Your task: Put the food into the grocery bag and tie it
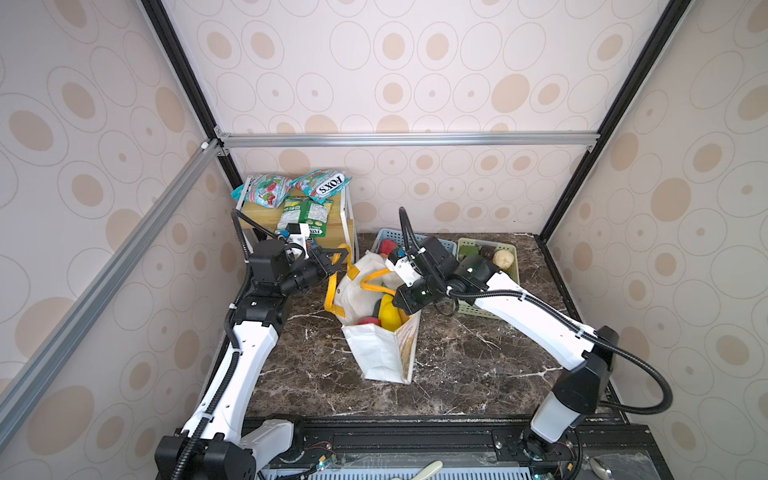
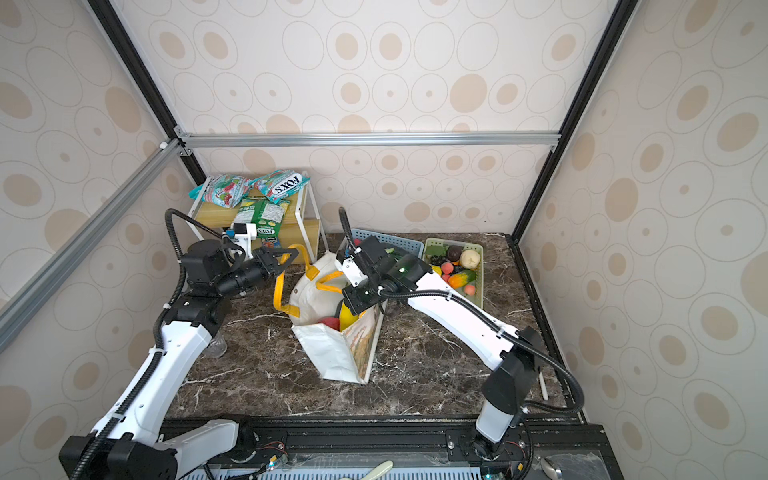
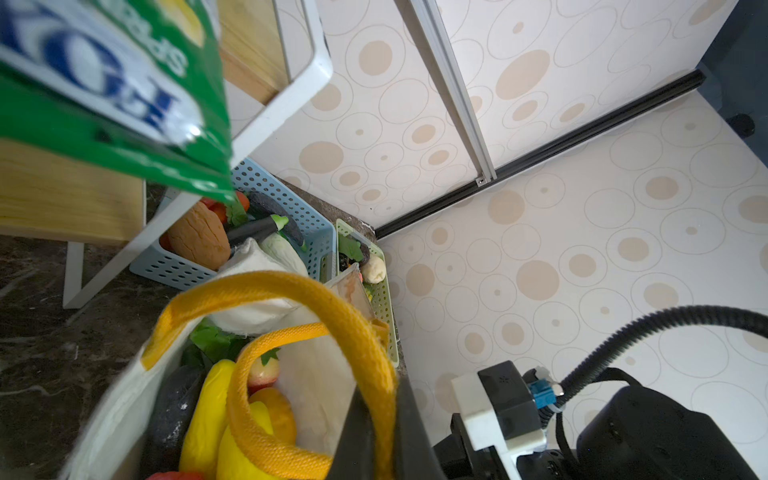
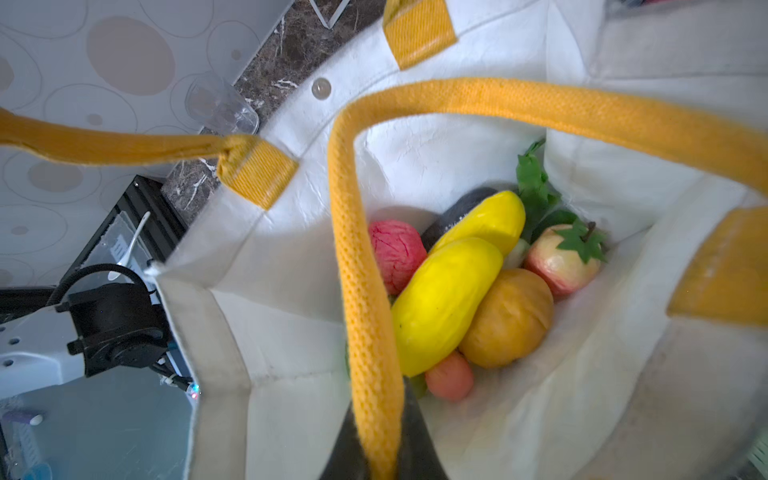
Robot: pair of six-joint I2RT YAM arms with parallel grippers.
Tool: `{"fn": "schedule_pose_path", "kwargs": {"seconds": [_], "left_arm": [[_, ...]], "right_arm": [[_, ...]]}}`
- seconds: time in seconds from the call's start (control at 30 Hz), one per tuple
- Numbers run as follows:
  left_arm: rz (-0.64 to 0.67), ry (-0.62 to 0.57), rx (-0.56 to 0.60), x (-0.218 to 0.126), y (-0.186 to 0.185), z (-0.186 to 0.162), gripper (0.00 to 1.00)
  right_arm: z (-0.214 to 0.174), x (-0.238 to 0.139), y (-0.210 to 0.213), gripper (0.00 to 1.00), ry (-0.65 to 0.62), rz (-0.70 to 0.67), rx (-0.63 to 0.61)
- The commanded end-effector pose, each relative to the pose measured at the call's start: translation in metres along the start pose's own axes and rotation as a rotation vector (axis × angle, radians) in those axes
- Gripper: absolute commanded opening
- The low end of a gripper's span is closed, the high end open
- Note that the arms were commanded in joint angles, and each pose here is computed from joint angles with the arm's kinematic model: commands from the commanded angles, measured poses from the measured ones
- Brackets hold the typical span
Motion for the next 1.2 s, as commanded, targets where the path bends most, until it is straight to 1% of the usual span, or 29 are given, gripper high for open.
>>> {"fn": "schedule_pose_path", "kwargs": {"seconds": [0.0,0.1,0.2,0.23,0.37,0.5,0.57,0.6,0.67,0.73,0.77,0.8,0.93,1.07,1.13,1.17], "left_arm": [[0.021,-0.042,0.011,0.001,-0.018,0.001,0.1],[0.074,-0.064,-0.016,0.006,-0.012,-0.004,0.13],[0.088,-0.053,-0.038,0.013,-0.01,-0.011,0.2],[0.08,-0.044,-0.046,0.016,-0.012,-0.015,0.22],[0.05,-0.026,-0.033,0.031,-0.025,-0.025,0.23],[0.069,0.022,0.005,0.05,-0.036,-0.039,0.27],[0.061,0.051,0.011,0.056,-0.039,-0.047,0.31],[0.061,0.062,0.02,0.058,-0.041,-0.049,0.36],[0.087,0.078,0.06,0.058,-0.045,-0.05,0.48],[0.151,0.088,0.117,0.055,-0.05,-0.046,0.59],[0.177,0.091,0.138,0.053,-0.053,-0.043,0.63],[0.192,0.1,0.164,0.052,-0.057,-0.041,0.65],[0.209,0.153,0.208,0.053,-0.064,-0.04,0.67],[0.2,0.206,0.26,0.061,-0.074,-0.042,0.66],[0.255,0.168,0.279,0.058,-0.076,-0.035,0.65],[0.3,0.137,0.293,0.053,-0.075,-0.03,0.66]], "right_arm": [[0.021,-0.007,0.006,0.12,-0.245,0.069,-0.002],[0.014,-0.01,0.005,0.12,-0.323,0.088,-0.019],[0.009,-0.01,0.009,0.12,-0.422,0.142,-0.074],[0.007,-0.007,0.01,0.12,-0.433,0.168,-0.092],[0.003,0.006,0.027,0.12,-0.36,0.318,-0.187],[-0.004,0.008,0.034,0.12,-0.42,0.392,-0.235],[-0.007,0.007,0.037,0.12,-0.43,0.414,-0.261],[-0.01,0.009,0.036,0.12,-0.427,0.409,-0.267],[-0.013,0.011,0.033,0.12,-0.446,0.397,-0.275],[-0.017,0.014,0.031,0.11,-0.483,0.394,-0.276],[-0.016,0.013,0.031,0.11,-0.503,0.393,-0.275],[-0.016,0.013,0.03,0.11,-0.524,0.39,-0.273],[-0.015,0.012,0.029,0.1,-0.591,0.387,-0.27],[-0.015,0.013,0.028,0.1,-0.613,0.384,-0.271],[-0.016,0.012,0.027,0.09,-0.62,0.379,-0.27],[-0.017,0.011,0.027,0.09,-0.624,0.378,-0.269]]}}
Point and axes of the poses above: each gripper's point midway between its finger pads, its own x axis out along the fingers, its own y axis along the line the jaws close on, z = x × y, the point moved 7 cm from there along -x, back along the fingers, and after that the axes turned 5 degrees about -x, right-handed, at the moved point
